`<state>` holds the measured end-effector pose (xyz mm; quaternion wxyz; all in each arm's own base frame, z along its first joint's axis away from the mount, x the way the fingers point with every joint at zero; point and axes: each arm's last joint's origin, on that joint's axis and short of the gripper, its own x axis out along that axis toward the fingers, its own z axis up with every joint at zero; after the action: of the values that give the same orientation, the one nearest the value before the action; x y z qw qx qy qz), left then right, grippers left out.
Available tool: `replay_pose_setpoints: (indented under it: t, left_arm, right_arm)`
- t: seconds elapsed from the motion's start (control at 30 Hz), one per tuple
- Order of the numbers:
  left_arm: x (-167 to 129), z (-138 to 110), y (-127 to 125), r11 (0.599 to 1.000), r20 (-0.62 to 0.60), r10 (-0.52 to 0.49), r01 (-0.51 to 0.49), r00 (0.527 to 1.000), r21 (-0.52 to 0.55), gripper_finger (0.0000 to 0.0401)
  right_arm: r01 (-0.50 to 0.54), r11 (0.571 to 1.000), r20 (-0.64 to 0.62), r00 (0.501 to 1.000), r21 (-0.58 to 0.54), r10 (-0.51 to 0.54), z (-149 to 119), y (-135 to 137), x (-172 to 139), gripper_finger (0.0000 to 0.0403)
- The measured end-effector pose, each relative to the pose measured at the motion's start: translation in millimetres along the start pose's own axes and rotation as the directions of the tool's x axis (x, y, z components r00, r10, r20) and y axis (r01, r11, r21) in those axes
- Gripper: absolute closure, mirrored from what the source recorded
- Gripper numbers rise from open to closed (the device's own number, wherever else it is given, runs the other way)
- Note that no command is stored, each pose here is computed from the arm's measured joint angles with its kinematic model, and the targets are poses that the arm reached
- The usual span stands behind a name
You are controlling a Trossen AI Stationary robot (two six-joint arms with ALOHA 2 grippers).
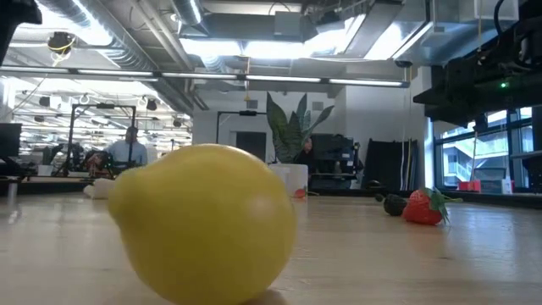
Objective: Pick and placing Produce into tupperware
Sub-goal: Put the left black mulberry into the transparent bin
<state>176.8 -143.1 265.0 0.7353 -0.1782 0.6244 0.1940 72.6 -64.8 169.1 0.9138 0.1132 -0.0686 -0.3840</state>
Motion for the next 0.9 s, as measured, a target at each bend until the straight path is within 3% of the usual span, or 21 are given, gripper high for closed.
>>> replay_pose_setpoints:
  t: [0.3, 0.6, 0.9]
  left_arm:
    - [37.3, -11.0, -10.6, 0.992, -0.038, 0.118, -0.117, 0.992, 0.046, 0.0161]
    - [69.3, -13.2, -22.6, 0.999, -0.111, -0.050, 0.050, 0.993, -0.002, 0.0161]
    - [87.6, -20.3, -10.4, 1.000, -0.140, 0.003, -0.005, 0.990, -0.015, 0.0161]
  right_arm:
    - [-0.001, 1.000, 0.000, 1.000, -0.001, 0.001, 0.0, 0.1, 0.0, 0.0091]
    - [0.000, 1.000, 0.000, 1.000, 0.000, 0.000, 0.0, 0.0, 0.0, 0.0091]
    - [0.000, 1.000, 0.000, 1.000, 0.000, 0.000, 0.0, 0.0, 0.0, 0.0091]
